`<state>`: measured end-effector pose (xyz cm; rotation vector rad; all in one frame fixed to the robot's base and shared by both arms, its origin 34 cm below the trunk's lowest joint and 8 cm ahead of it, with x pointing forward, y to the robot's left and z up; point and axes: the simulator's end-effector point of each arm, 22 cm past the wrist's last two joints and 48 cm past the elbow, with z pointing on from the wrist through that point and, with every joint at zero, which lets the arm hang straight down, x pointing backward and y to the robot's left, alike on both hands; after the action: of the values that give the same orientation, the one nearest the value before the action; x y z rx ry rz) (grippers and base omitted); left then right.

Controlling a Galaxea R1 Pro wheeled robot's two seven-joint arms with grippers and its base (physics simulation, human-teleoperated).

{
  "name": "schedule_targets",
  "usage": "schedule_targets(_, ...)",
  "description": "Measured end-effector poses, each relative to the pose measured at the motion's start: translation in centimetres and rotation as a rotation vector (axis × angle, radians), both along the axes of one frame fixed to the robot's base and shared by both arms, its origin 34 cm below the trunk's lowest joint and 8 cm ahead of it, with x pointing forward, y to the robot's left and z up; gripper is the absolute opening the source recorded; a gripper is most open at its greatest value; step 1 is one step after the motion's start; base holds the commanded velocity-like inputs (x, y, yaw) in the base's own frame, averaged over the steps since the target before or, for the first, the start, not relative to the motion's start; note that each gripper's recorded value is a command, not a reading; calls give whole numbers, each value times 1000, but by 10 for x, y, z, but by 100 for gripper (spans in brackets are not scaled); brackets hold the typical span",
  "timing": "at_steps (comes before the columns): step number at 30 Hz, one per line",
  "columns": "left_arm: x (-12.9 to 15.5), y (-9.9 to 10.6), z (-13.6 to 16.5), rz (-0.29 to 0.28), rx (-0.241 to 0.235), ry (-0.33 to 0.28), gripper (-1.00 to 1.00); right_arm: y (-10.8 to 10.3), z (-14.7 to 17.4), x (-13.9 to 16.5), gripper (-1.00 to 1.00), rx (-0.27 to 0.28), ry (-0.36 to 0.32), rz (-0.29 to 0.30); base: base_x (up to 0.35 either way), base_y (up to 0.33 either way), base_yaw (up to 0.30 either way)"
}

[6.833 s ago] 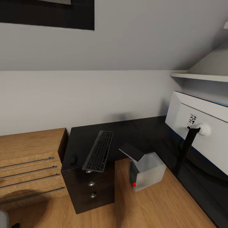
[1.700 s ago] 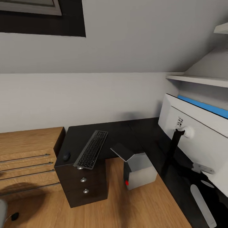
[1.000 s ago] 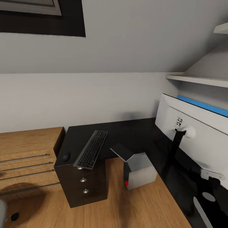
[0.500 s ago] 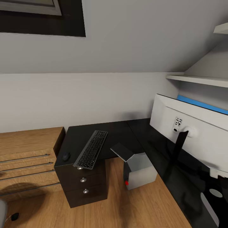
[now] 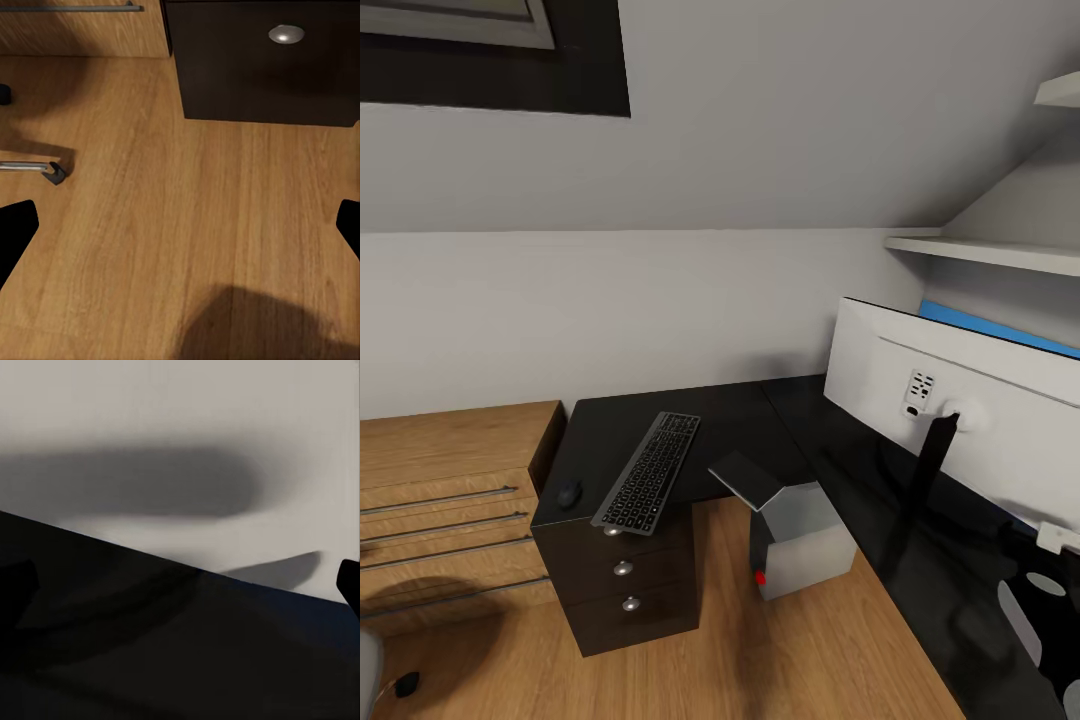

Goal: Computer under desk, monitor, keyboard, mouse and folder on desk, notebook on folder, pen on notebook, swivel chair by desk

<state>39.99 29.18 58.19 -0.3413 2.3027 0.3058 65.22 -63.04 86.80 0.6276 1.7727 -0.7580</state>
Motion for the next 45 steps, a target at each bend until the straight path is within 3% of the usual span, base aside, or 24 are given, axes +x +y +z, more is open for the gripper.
schedule_targets(7, 0, 0, 0, -2, -1, 0, 100, 10, -4, 5, 100, 10, 3, 14, 0, 0, 0)
schedule_targets(10, 0, -1, 0, -3, -1, 0, 100, 24, -10, 11, 100, 18, 8, 37, 0, 15, 0)
schedule_targets(27, -1, -3, -1, -7, -3, 8, 100, 159, -46, 54, 100, 64, 51, 250, 0, 182, 0)
schedule_targets(34, -1, -4, -1, -8, -4, 7, 100, 175, -49, 57, 100, 50, 63, 284, 86, 39, 0)
schedule_targets(45, -1, -11, -2, -37, -3, 10, 100, 164, -45, 54, 100, 49, 28, 254, 154, 11, 0)
